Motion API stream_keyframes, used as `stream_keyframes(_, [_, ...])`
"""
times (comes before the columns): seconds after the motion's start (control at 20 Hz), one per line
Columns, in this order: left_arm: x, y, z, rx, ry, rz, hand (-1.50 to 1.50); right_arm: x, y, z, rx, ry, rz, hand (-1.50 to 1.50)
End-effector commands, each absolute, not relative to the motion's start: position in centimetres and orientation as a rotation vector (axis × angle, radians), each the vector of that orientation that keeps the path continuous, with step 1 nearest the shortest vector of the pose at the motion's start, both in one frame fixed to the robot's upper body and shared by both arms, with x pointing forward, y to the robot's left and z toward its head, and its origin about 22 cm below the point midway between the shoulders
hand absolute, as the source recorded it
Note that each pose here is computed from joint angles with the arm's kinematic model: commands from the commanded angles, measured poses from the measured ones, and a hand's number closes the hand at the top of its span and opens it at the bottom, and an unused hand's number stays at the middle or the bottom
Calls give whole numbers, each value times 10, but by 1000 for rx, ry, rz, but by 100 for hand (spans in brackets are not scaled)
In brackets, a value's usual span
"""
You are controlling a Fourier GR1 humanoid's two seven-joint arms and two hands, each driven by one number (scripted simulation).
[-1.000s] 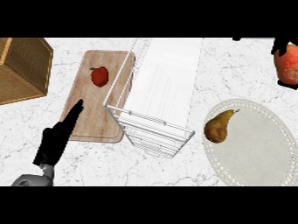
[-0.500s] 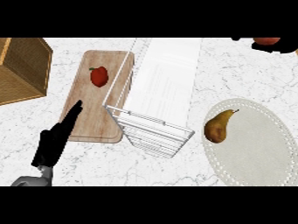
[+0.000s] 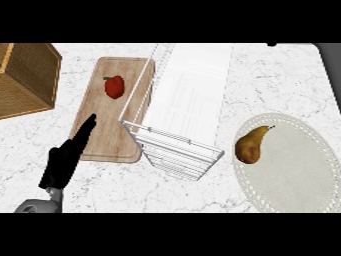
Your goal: Pick the squash from the placemat and place it in the tiered shelf
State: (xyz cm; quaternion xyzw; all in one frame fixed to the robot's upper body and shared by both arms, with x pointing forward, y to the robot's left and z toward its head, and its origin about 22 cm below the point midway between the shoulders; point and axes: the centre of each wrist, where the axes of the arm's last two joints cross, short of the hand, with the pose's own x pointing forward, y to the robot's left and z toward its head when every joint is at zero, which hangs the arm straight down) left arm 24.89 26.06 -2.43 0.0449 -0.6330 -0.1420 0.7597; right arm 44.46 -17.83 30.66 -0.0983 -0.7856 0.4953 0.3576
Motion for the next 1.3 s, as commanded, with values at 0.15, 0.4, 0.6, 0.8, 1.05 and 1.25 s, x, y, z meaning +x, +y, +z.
stream_keyframes(0.15, [243, 258, -31, 119, -1325, -306, 0, 449, -119, 291, -230, -2028, 1405, 150])
stream_keyframes(0.4, [241, 260, -27, 103, -1333, -301, 0, 445, -62, 257, -212, -1970, 1486, 150])
stream_keyframes(0.6, [240, 258, -40, 89, -1337, -308, 0, 442, -36, 253, -232, -1909, 1566, 150])
stream_keyframes(0.8, [245, 252, -29, 86, -1338, -304, 0, 448, -38, 198, 227, -1701, 1369, 150])
stream_keyframes(1.05, [248, 261, -28, 94, -1336, -328, 0, 457, -51, 179, 478, -1527, 1148, -150])
stream_keyframes(1.25, [250, 249, -32, 89, -1335, -331, 0, 461, -53, 187, 601, -1538, 966, -150])
